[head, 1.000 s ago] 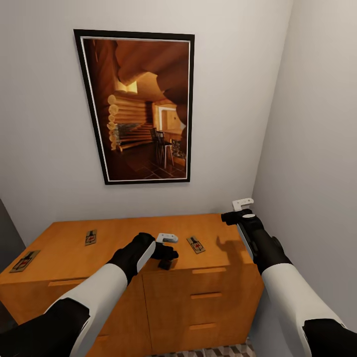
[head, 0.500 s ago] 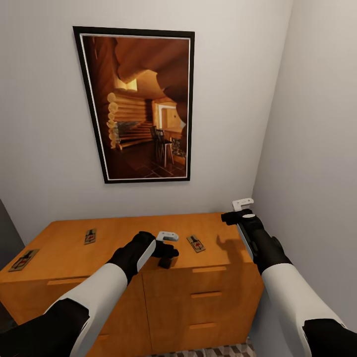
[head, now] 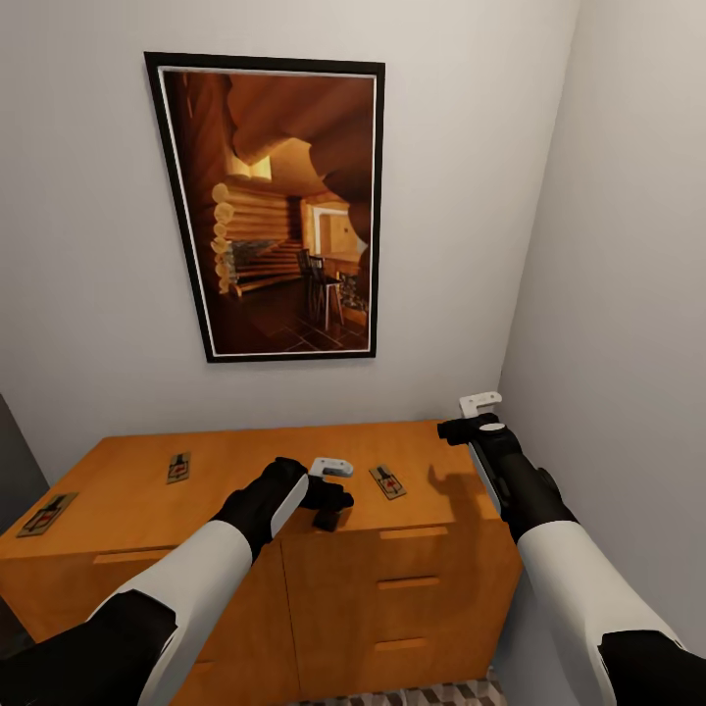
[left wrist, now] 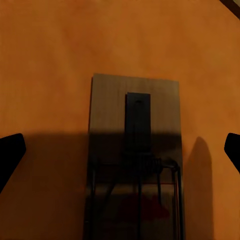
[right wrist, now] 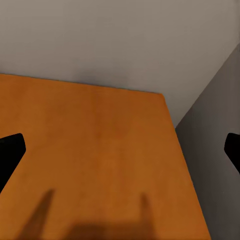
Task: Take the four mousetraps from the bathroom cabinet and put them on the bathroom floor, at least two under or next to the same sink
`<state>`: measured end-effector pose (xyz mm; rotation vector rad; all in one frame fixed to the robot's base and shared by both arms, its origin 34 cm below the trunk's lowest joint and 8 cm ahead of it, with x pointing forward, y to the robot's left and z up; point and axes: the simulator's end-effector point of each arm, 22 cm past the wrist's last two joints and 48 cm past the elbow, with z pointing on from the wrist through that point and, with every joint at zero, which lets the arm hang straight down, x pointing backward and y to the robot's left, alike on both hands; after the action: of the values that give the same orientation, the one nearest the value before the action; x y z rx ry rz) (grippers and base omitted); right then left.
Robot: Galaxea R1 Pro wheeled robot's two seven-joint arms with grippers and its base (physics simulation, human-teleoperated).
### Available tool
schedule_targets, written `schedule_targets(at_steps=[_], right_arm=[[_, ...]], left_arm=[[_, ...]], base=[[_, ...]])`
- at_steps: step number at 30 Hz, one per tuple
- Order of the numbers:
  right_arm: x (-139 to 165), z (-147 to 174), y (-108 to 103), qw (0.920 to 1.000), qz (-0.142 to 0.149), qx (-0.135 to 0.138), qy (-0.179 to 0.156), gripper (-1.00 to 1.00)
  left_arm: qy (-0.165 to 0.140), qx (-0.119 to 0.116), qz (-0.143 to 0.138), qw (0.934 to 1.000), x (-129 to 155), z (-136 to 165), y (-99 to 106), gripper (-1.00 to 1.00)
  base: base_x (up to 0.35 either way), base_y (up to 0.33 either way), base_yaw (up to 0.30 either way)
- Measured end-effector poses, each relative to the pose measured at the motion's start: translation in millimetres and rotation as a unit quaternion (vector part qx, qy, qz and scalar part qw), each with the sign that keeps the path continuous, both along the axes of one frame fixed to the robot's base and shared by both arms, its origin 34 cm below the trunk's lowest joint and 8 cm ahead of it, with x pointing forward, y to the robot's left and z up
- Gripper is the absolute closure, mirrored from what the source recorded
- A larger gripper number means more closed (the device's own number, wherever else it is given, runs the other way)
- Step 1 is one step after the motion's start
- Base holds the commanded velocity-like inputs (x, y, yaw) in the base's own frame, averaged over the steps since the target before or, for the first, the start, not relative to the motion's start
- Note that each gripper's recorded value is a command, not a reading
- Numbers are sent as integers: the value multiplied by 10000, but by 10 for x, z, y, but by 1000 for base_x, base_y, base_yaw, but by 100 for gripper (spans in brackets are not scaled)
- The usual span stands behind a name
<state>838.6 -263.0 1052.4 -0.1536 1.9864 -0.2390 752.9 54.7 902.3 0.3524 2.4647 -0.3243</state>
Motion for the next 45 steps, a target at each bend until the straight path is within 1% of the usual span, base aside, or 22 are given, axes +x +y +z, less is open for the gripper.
schedule_targets(at_steps=[10, 20, 21, 25, 26, 27, 28, 36, 41, 45], right_arm=[[1, 4, 0, 10000, 0, -1, -3, -100], [1, 2, 0, 10000, 0, 0, -1, -100], [1, 2, 0, 10000, 0, 0, -2, -100], [1, 2, 0, 10000, 0, 0, -1, -100], [1, 3, -1, 10000, 0, 0, -2, -100], [0, 0, -1, 10000, -1, 0, 0, -100], [1, 2, 0, 10000, 0, 0, -1, -100], [0, 0, -2, 10000, -3, -6, 0, -100], [1, 10, -33, 9999, -19, -141, -7, -100], [1, 11, -40, 9999, -23, -168, -7, -100]], left_arm=[[-36, 10, -7, 10000, 0, -2, -1, -100], [-66, -42, -17, 10000, -13, 1, -30, -100], [-67, -40, -18, 10000, -13, 1, -30, 100], [-59, -74, -26, 10000, -22, 4, -51, 100], [-5, -222, -2, 9998, -39, 10, -96, 100], [-6, -276, 7, 9996, -37, 27, -114, 100], [-43, -220, -12, 9997, -28, 35, -103, 100], [-79, -163, -26, 9998, -22, 33, -89, 100], [-92, -129, -37, 9999, -23, 33, -83, 100], [-93, -133, -36, 9999, -23, 31, -83, 100]], base=[[0, 0, 0], [0, 0, 0], [0, 0, 0], [0, 0, 0], [0, 0, 0], [0, 0, 0], [0, 0, 0], [0, 0, 0], [0, 0, 0], [0, 0, 0]])
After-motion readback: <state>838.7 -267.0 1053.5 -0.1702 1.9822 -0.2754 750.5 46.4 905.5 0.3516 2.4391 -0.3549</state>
